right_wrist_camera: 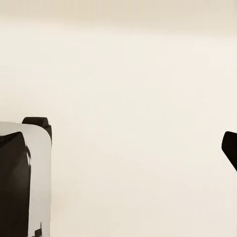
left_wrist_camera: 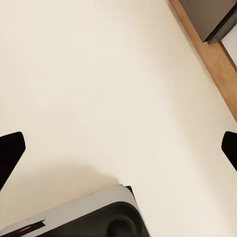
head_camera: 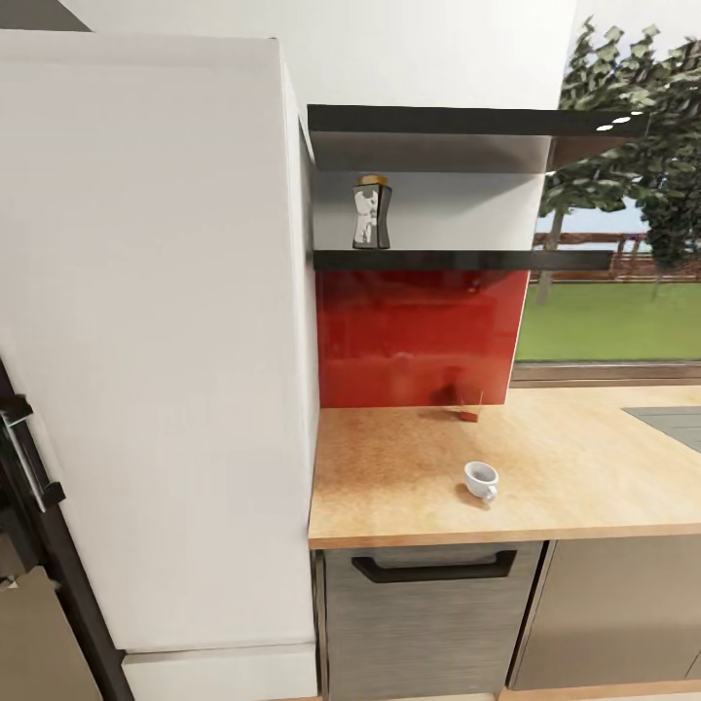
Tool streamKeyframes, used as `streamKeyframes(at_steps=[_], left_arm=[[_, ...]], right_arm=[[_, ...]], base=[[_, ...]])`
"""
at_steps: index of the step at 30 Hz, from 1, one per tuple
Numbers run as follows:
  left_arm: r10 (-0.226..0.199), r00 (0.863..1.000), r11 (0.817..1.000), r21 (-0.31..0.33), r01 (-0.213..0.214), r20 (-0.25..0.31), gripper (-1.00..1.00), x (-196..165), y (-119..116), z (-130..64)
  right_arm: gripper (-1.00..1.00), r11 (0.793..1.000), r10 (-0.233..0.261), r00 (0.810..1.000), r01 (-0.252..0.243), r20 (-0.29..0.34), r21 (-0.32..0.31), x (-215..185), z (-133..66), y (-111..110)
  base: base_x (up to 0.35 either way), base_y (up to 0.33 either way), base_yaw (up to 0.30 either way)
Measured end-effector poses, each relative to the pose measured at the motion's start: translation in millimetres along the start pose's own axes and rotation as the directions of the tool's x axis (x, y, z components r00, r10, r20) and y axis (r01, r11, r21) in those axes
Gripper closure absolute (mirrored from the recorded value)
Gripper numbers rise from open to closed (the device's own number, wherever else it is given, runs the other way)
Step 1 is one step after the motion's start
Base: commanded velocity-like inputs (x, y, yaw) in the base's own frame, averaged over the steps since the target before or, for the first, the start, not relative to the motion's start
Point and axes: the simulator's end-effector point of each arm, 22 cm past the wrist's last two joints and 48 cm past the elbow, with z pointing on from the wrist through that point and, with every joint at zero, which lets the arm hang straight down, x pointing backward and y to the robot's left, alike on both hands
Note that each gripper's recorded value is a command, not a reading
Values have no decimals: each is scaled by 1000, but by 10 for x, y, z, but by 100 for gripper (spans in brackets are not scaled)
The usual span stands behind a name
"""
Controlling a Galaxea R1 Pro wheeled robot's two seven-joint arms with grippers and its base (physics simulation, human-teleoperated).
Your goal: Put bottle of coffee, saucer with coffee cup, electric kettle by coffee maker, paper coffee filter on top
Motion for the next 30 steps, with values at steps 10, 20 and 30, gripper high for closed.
streamKeyframes(at_steps=[10, 20, 30], left_arm=[[-4, 999, 1000, -13, 3, -47, -100, 110, 56, -11], [-2, 999, 1000, -20, 1, -54, -100, 139, 92, -28], [0, 999, 1000, -19, -1, -54, -100, 137, 93, -27]], right_arm=[[-100, 1000, -17, 998, 17, -63, 6, 110, 5, 543], [-100, 997, -62, 997, 64, 43, -39, -152, 13, 699], [-100, 996, -73, 995, 76, 70, -38, -210, 11, 676]], base=[[-120, 0, 0], [-103, 0, 0], [-5, 0, 0]])
